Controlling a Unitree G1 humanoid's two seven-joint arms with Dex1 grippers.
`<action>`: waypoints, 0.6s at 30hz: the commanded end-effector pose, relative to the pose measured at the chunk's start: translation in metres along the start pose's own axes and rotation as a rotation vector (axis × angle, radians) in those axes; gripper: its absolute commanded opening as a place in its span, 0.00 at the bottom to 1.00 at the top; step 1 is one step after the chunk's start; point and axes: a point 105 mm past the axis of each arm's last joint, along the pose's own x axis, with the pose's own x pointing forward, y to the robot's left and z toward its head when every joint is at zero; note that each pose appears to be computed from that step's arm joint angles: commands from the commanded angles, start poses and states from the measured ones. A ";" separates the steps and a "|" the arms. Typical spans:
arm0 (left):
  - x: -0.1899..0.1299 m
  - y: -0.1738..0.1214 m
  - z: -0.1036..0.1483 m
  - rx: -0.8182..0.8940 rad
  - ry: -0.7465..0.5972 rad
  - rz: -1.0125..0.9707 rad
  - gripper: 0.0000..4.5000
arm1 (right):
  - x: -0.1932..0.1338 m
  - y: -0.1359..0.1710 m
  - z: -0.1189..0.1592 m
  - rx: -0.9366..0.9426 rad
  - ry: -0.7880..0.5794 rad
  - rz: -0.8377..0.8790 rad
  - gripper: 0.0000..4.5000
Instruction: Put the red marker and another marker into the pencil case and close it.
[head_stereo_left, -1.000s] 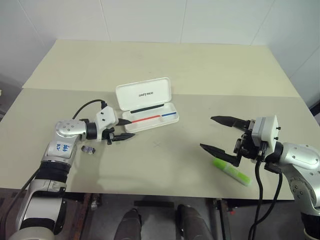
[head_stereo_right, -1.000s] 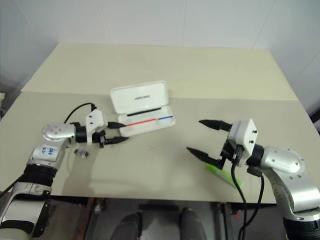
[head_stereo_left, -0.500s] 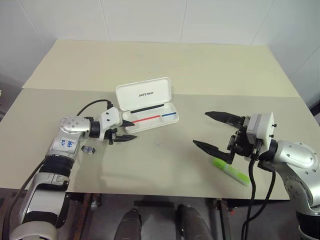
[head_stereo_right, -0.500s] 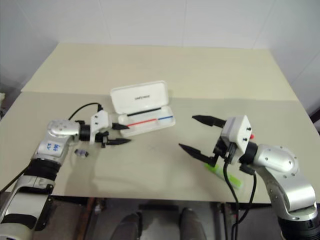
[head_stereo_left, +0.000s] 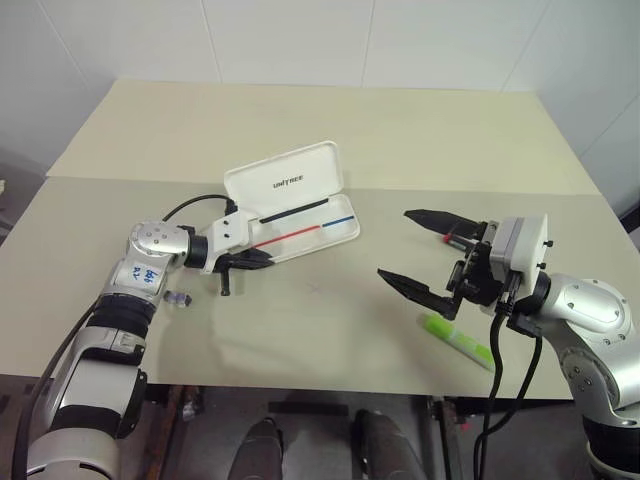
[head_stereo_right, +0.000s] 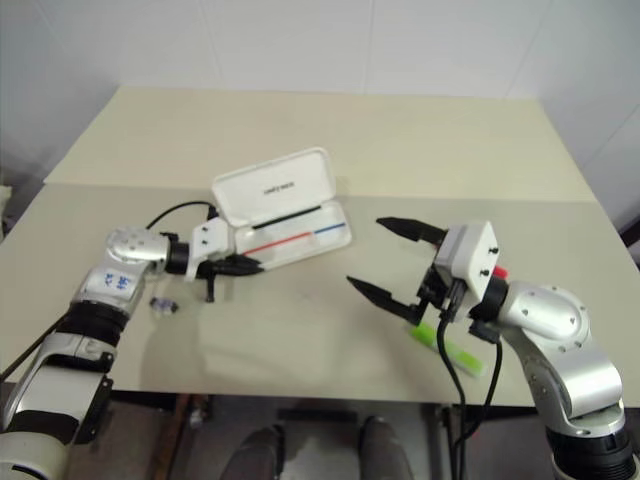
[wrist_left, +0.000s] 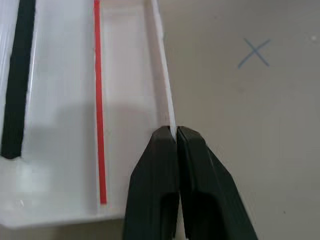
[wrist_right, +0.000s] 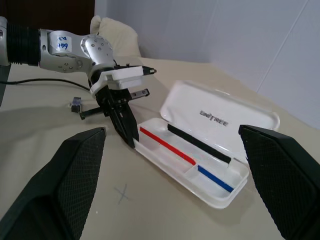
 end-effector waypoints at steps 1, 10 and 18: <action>-0.001 0.002 -0.004 0.011 0.037 -0.008 0.01 | 0.002 0.000 0.014 -0.048 -0.036 0.001 1.00; -0.001 -0.010 0.025 0.109 -0.061 -0.105 0.01 | -0.002 -0.002 0.009 -0.032 -0.007 0.011 1.00; 0.001 -0.028 0.047 0.177 -0.094 -0.180 0.01 | -0.007 -0.004 0.005 -0.019 0.015 0.006 1.00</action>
